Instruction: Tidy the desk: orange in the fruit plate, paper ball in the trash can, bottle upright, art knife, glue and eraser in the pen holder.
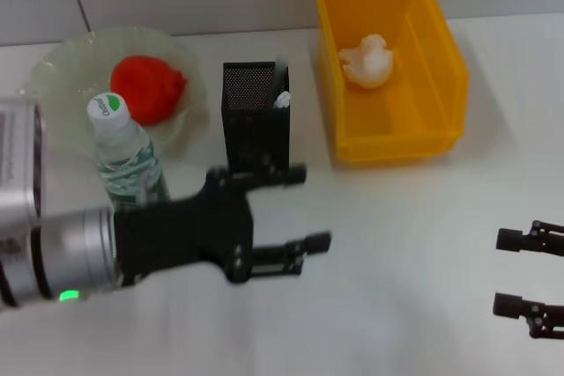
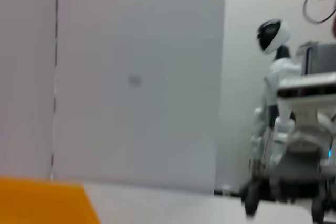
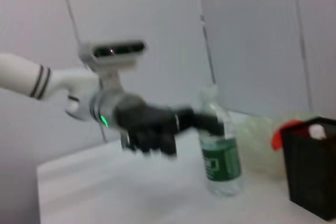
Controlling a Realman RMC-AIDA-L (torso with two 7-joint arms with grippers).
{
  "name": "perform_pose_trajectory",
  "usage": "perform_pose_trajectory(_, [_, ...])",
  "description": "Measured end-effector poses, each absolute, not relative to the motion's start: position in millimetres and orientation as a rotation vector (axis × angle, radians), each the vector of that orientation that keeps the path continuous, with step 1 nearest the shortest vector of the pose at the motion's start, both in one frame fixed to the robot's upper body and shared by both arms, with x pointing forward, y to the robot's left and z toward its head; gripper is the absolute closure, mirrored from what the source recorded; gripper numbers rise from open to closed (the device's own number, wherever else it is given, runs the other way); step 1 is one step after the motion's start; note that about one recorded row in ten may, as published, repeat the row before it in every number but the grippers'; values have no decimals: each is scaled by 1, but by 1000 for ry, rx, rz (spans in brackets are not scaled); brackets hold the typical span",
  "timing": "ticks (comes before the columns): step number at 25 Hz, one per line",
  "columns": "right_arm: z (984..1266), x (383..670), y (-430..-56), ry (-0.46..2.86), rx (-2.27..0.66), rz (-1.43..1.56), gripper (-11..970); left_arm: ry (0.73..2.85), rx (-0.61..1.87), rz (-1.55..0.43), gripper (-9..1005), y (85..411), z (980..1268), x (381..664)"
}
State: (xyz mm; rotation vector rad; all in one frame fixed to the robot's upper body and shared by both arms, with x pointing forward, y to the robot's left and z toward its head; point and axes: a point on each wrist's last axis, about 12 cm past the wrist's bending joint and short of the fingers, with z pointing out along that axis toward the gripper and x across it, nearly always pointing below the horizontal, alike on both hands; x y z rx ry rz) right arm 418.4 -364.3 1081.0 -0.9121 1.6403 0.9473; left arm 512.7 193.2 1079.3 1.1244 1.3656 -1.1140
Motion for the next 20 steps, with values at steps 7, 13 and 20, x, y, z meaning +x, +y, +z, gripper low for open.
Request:
perform_pose_trajectory(7, [1079, 427, -351, 1578, -943, 1021, 182, 1520, 1128, -1136, 193, 208, 1052, 495])
perform_pose_trajectory(13, [1076, 435, -336, 1560, -980, 1080, 182, 1553, 1115, -1132, 191, 216, 1048, 490])
perform_pose_trajectory(20, [1070, 445, -321, 1564, -1003, 1093, 182, 1562, 1107, -1139, 191, 218, 1048, 490])
